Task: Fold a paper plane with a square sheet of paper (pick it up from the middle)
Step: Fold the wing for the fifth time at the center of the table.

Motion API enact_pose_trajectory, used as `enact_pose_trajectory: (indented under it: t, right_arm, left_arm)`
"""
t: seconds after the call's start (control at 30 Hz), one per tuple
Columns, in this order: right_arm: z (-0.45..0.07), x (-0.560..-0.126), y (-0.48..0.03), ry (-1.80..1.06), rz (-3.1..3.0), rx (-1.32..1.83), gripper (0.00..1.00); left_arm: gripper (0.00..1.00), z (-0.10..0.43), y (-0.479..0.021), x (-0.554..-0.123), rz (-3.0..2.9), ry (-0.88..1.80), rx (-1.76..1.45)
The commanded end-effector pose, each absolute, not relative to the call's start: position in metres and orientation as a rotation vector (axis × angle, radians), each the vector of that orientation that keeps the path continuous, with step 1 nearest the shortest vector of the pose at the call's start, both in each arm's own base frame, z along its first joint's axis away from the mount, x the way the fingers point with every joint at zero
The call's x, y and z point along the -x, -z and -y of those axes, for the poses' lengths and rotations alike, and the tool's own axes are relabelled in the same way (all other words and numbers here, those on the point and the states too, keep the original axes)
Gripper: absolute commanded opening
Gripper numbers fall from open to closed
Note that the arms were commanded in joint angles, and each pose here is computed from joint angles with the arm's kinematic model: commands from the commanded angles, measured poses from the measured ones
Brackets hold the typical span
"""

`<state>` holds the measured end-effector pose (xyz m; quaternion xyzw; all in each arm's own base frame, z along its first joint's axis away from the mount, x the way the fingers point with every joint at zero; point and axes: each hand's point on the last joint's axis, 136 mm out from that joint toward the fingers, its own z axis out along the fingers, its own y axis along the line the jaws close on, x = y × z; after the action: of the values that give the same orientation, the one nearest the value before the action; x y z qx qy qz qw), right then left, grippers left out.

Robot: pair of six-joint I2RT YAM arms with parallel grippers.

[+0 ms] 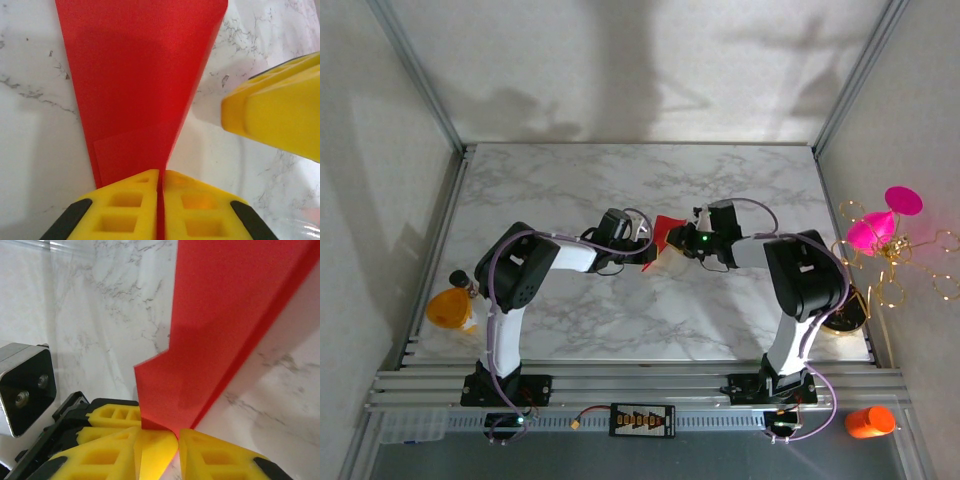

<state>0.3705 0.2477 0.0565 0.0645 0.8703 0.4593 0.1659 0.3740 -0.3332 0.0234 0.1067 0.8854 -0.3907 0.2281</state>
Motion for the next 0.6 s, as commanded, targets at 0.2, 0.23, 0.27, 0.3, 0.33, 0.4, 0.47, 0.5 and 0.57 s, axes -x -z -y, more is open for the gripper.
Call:
enact_pose_trajectory:
  t: [0.2,0.23,0.27,0.3,0.33,0.4,0.47,0.5,0.57]
  right_arm:
    - [-0.269,-0.382,-0.057,-1.362,-2.451,-0.032,0.21]
    - [-0.269,-0.382,-0.056,-1.366,-2.453,-0.029,0.21]
    - [-0.270,-0.383,-0.054,-1.368,-2.455,-0.026,0.21]
    - [-0.271,-0.382,-0.054,-1.375,-2.455,-0.020,0.21]
    - [-0.272,-0.383,-0.054,-1.379,-2.457,-0.016,0.21]
    - [-0.274,-0.382,-0.053,-1.386,-2.460,-0.005,0.21]
    - [-0.274,-0.382,-0.050,-1.388,-2.469,-0.006,0.20]
    - [-0.275,-0.382,-0.050,-1.387,-2.471,-0.004,0.20]
    - [-0.275,-0.382,-0.049,-1.385,-2.474,-0.001,0.20]
  left_arm:
    - [0.12,0.309,0.030,-0.353,-2.666,0.992,-0.156]
    - [0.12,0.308,0.031,-0.353,-2.669,0.990,-0.155]
    - [0.13,0.308,0.032,-0.352,-2.670,0.992,-0.155]
    - [0.13,0.308,0.032,-0.352,-2.671,0.993,-0.156]
    - [0.14,0.308,0.032,-0.352,-2.672,0.991,-0.156]
    - [0.15,0.307,0.033,-0.352,-2.674,0.989,-0.156]
    - [0.16,0.306,0.034,-0.352,-2.677,0.987,-0.153]
    - [0.16,0.306,0.034,-0.352,-2.677,0.986,-0.152]
    - [0.16,0.305,0.037,-0.350,-2.685,0.980,-0.148]
